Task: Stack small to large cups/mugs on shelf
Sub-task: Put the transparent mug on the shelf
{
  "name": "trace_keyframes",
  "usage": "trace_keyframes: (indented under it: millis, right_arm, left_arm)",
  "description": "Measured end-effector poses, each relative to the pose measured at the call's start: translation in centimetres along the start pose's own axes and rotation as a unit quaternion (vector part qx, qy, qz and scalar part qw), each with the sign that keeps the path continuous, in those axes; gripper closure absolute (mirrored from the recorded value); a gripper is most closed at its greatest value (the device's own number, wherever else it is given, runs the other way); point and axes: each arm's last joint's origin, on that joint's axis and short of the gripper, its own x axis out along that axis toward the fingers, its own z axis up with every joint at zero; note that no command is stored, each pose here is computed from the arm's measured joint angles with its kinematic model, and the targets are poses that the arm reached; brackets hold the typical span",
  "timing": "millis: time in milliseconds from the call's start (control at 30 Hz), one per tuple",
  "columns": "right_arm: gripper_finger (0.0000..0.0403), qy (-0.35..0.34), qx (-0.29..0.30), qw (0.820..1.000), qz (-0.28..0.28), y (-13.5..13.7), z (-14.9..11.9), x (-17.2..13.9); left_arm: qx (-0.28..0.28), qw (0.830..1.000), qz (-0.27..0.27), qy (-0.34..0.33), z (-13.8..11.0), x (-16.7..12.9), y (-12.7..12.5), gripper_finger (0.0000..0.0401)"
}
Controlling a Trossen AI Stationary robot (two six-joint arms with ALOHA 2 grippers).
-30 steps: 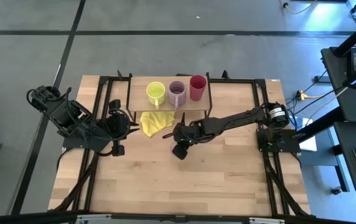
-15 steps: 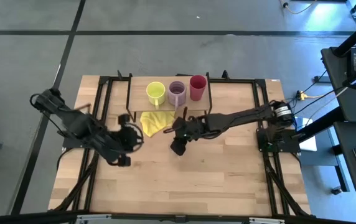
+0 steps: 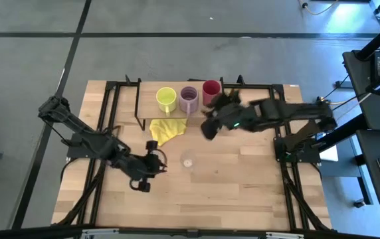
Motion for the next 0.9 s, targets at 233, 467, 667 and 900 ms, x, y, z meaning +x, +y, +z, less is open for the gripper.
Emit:
trace_keyframes:
  millis: [233, 467, 667, 900]
  right_arm:
    - [0.0262, -0.058, 0.054, 0.997, 0.019, -2.7, 2.3, -4.9]
    - [0.0262, -0.033, 0.073, 0.997, 0.001, -4.1, 1.7, -6.0]
    - [0.0262, 0.006, 0.089, 0.996, -0.019, -4.5, 0.8, -5.9]
    - [0.0262, 0.008, 0.111, 0.994, -0.022, -4.6, 0.7, -6.0]
  left_arm:
    - [0.061, 0.995, -0.048, 0.061, -0.4, 4.8, 1.5, 0.0296]
    - [0.123, 0.988, -0.051, 0.080, 0.5, 7.6, 3.2, 0.0244]
    - [0.173, 0.977, -0.057, 0.110, 0.0, 9.2, 2.8, 0.0227]
    - [0.229, 0.963, -0.042, 0.134, 0.5, 11.3, 3.3, 0.0227]
